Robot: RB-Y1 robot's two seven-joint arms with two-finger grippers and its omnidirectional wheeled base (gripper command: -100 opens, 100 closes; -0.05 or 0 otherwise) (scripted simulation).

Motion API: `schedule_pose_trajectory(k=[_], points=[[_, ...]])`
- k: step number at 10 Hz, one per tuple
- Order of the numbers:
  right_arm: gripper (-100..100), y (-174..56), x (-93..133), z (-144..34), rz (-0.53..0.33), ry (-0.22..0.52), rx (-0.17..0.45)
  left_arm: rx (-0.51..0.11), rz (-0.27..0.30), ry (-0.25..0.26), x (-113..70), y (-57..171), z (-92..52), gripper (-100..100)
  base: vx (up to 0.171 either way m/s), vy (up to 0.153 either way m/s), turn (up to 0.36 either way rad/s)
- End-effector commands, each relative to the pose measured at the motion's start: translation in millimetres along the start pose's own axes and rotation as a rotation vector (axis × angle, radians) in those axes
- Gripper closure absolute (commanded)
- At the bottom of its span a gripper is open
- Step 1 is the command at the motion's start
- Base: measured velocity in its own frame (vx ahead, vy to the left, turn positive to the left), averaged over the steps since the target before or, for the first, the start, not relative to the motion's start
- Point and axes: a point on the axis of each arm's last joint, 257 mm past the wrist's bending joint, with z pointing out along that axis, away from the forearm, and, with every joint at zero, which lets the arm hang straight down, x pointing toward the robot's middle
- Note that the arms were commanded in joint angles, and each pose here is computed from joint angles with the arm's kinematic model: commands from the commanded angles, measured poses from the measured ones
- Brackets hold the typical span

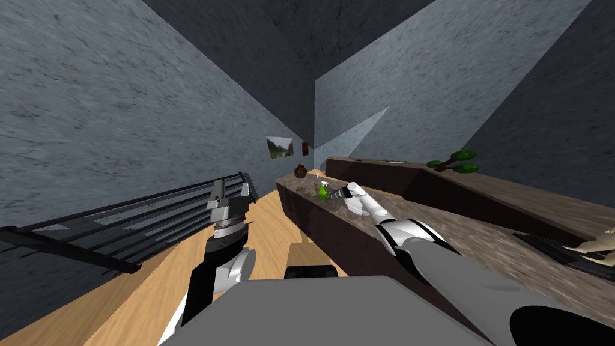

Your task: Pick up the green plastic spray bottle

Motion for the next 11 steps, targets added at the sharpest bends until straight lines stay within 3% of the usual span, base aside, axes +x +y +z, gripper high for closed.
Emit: schedule_pose_trajectory(k=[1, 4, 5, 6, 7, 11], points=[[-100, -2, 14, -2.1, -0.003, 0.011, 0.016, 0.000, 0.000, 0.000, 0.0, 0, 0.0, 0, 0.059, -0.014, 0.006], [-100, -8, 45, -10.3, -0.003, 0.042, 0.069, 0.000, 0.000, 0.000, 0.0, 0, 0.0, 0, 0.066, 0.009, 0.022], [-100, -7, 39, -8.4, -0.004, 0.037, 0.056, 0.000, 0.000, 0.000, 0.0, 0, 0.0, 0, 0.029, 0.006, 0.007], [0, -8, 40, -8.6, -0.003, 0.037, 0.060, 0.000, 0.000, 0.000, 0.0, 0, 0.0, 0, 0.005, 0.002, -0.001], [-100, -14, 39, -6.4, -0.010, 0.036, 0.068, 0.000, 0.000, 0.000, 0.0, 0, 0.0, 0, 0.027, 0.005, -0.065], [-100, -40, 38, 0.5, -0.035, 0.035, 0.097, 0.000, 0.000, 0.000, 0.0, 0, 0.0, 0, 0.070, 0.020, -0.088]])
